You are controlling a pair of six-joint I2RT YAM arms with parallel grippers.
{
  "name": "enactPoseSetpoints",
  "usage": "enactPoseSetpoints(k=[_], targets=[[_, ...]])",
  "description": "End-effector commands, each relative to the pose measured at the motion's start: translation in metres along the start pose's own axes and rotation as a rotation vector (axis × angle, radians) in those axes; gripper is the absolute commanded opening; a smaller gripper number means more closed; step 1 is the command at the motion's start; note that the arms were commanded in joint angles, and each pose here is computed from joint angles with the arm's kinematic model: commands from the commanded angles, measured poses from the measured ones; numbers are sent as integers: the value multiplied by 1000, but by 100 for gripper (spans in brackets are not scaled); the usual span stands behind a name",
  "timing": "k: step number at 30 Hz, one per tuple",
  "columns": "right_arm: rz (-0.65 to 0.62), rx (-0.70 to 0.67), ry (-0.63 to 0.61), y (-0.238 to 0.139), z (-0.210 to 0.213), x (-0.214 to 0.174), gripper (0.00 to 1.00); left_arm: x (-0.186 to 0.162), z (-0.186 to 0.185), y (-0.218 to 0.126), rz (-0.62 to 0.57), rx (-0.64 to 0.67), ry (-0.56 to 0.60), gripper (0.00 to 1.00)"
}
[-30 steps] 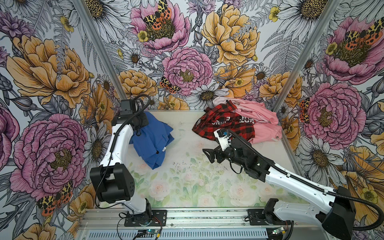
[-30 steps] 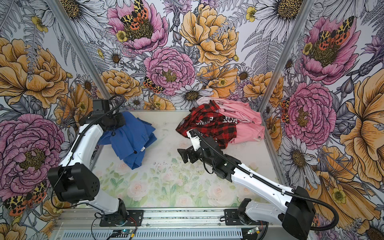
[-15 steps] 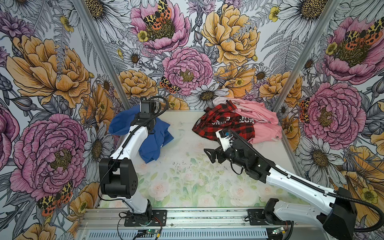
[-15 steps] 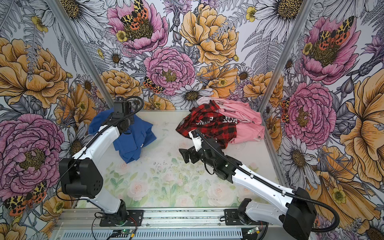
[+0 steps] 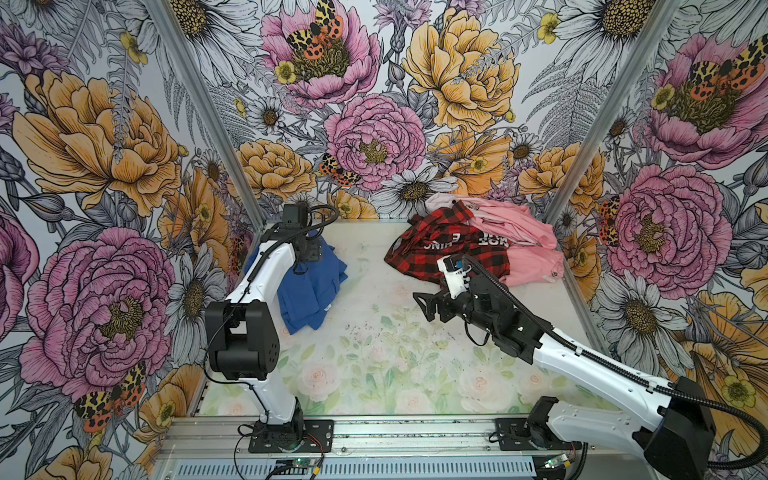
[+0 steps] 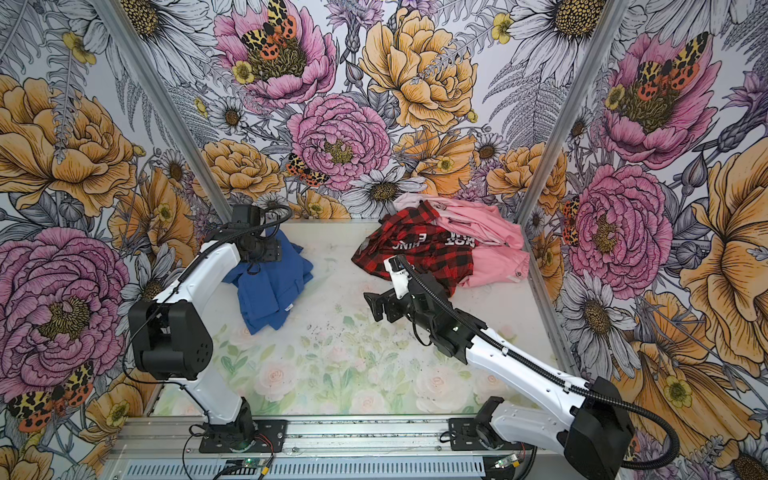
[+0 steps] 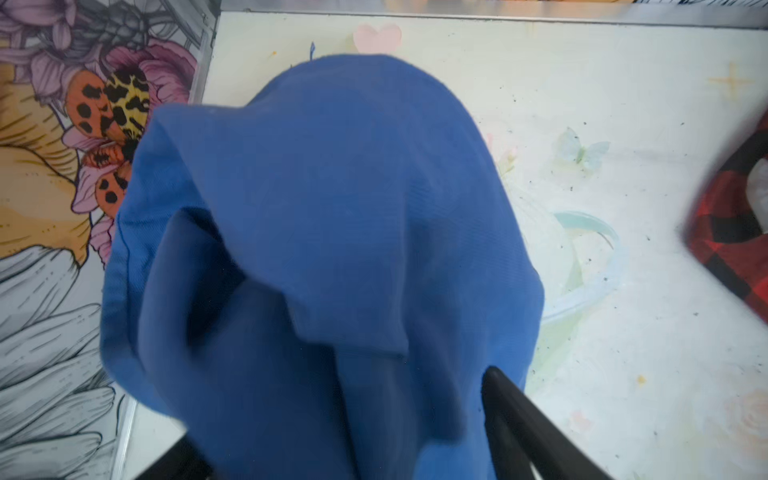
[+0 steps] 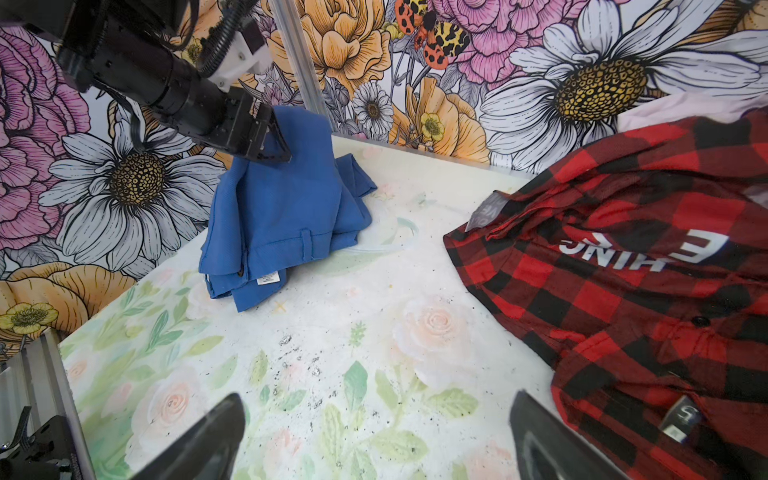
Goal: Pick out a specific cloth from the pile
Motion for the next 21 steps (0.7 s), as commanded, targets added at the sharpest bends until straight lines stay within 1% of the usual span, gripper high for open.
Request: enactPoseSetpoints(k=[1,2,3,5,6,8,9,10,11,13,15,17,19,21], targets=[[-30,-3,5,-3,-3,1,100,4,3,-52,-99,-15,145,92],[-33,1,9,-3,-4,0,99,2,4,-59,-113,-17,186,98],[-34,7,16,-3,-5,0,99,-1,6,-63,-117,-15,222,99],[-33,28,31,-1,-9,1,100,-9,14,-64,-108,46,301,99],[-34,38,33,1,-10,2,99,-15,15,-61,-91,52,348,99],[-34,61,42,4,-14,6,99,-31,18,-51,-38,74,481,99],[-35,73,44,5,-16,8,99,-35,20,-49,-25,80,518,99],[-34,82,48,7,-18,10,100,-38,24,-48,-14,78,521,99],[-42,90,50,7,-19,14,100,-37,29,-48,-12,61,494,99],[-51,97,49,8,-22,20,99,-36,35,-49,-23,-9,461,99],[-54,99,48,10,-23,22,99,-34,35,-44,-20,-34,482,99],[-50,104,47,13,-23,22,99,-30,33,-32,2,-54,493,99],[-51,110,52,15,-24,21,100,-22,34,-13,24,-31,478,99],[-53,114,57,15,-23,20,100,-15,37,9,52,33,473,99]])
Point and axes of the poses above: each gripper's point midway between its finger pads, its own y axis out along the fingers, its own z axis along the line the jaws close on, x = y × z, the point moved 9 cm from there along -y, back along the fingers, and after that the axes turned 13 degrees about -y, right-handed, at the moved point
